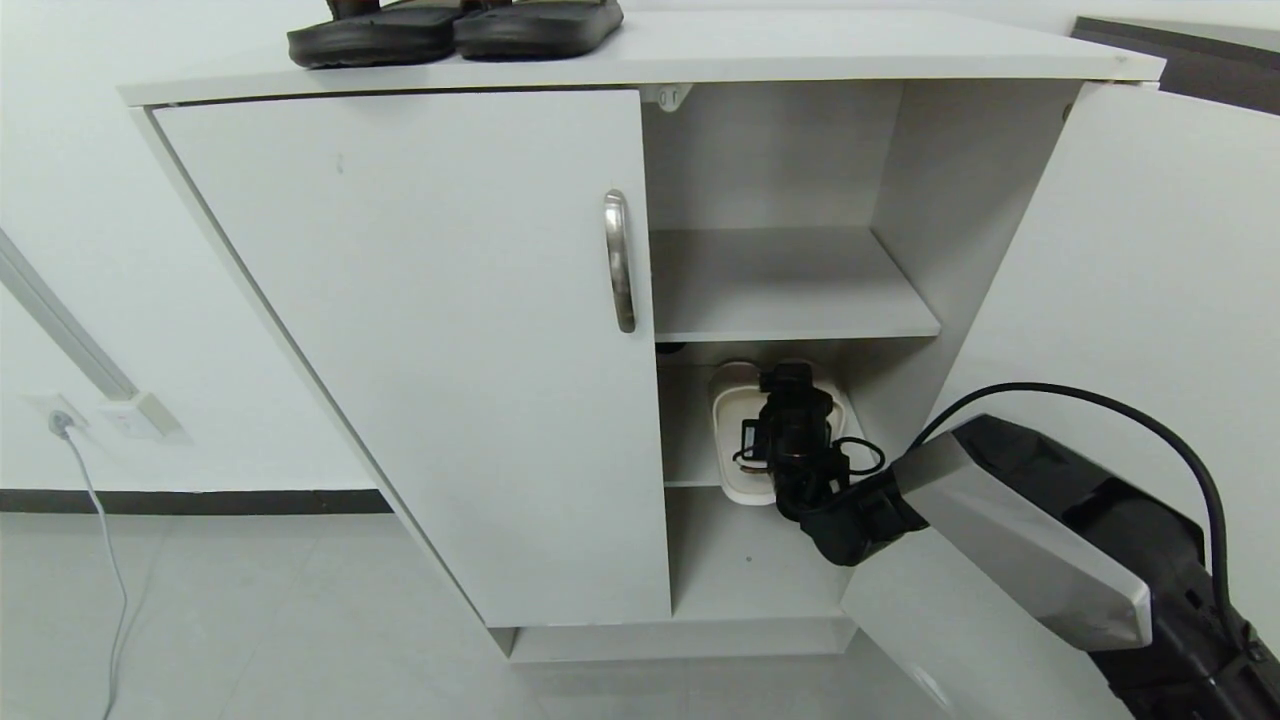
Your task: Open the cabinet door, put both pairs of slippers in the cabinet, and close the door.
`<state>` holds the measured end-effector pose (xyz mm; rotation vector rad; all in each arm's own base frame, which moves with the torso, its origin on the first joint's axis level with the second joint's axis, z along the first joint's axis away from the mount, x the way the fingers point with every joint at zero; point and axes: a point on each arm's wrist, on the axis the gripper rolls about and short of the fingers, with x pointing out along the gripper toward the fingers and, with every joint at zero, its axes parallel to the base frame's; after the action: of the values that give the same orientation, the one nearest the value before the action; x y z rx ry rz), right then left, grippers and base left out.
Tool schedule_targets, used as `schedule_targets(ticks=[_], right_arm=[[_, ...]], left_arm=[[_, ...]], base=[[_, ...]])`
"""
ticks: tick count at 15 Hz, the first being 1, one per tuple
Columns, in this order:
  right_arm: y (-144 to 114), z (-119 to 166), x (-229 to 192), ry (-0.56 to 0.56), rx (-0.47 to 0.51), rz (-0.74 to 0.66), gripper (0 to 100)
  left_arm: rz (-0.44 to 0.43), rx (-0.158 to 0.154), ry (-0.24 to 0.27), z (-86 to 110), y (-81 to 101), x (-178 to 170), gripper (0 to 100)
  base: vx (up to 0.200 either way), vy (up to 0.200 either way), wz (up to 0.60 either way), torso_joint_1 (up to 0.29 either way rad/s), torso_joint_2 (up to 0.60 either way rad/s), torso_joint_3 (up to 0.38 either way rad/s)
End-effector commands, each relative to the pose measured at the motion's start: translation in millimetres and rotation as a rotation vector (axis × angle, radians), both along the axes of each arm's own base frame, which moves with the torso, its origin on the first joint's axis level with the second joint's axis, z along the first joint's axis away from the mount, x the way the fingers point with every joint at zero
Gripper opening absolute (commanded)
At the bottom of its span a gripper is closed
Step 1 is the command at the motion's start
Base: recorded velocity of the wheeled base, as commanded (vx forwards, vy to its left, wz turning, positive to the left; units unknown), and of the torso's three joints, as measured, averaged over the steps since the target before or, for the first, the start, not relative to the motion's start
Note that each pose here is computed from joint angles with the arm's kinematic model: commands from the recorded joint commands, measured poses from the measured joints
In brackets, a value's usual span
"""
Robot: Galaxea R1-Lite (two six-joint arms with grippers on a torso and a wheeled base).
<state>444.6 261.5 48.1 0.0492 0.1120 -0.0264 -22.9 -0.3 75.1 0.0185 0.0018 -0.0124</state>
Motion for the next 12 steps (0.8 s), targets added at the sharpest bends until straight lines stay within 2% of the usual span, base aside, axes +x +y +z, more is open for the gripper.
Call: schedule_targets(ticks=[1, 5, 6, 9, 12], right_arm=[[0.2, -7.6, 2.0, 0.01, -0.006, 0.001, 0], [-0.3, -7.6, 5.7, 0.003, -0.002, -0.005, 0], [-0.3, -7.7, 5.7, 0.005, -0.003, -0.005, 100], [-1.8, -11.3, 0.3, 0.026, -0.023, -0.001, 100], [-4.8, 2.1, -12.0, 0.011, -0.014, 0.008, 100]], left_arm=[[0.0, 0.0, 0.001, 0.0, 0.0, 0.1, 0], [0.0, 0.001, 0.003, -0.1, 0.0, 0.1, 0], [0.0, 0.001, 0.001, 0.0, 0.0, 0.1, 0], [0.0, 0.001, 0.001, 0.0, 0.0, 0.1, 0], [0.0, -0.002, 0.001, 0.0, 0.0, 0.1, 0]], base=[[0.0, 0.0, 0.0, 0.0, 0.0, 0.0], [0.0, 0.0, 0.0, 0.0, 0.0, 0.0], [0.0, 0.0, 0.0, 0.0, 0.0, 0.0], [0.0, 0.0, 0.0, 0.0, 0.0, 0.0], [0.0, 0.0, 0.0, 0.0, 0.0, 0.0]])
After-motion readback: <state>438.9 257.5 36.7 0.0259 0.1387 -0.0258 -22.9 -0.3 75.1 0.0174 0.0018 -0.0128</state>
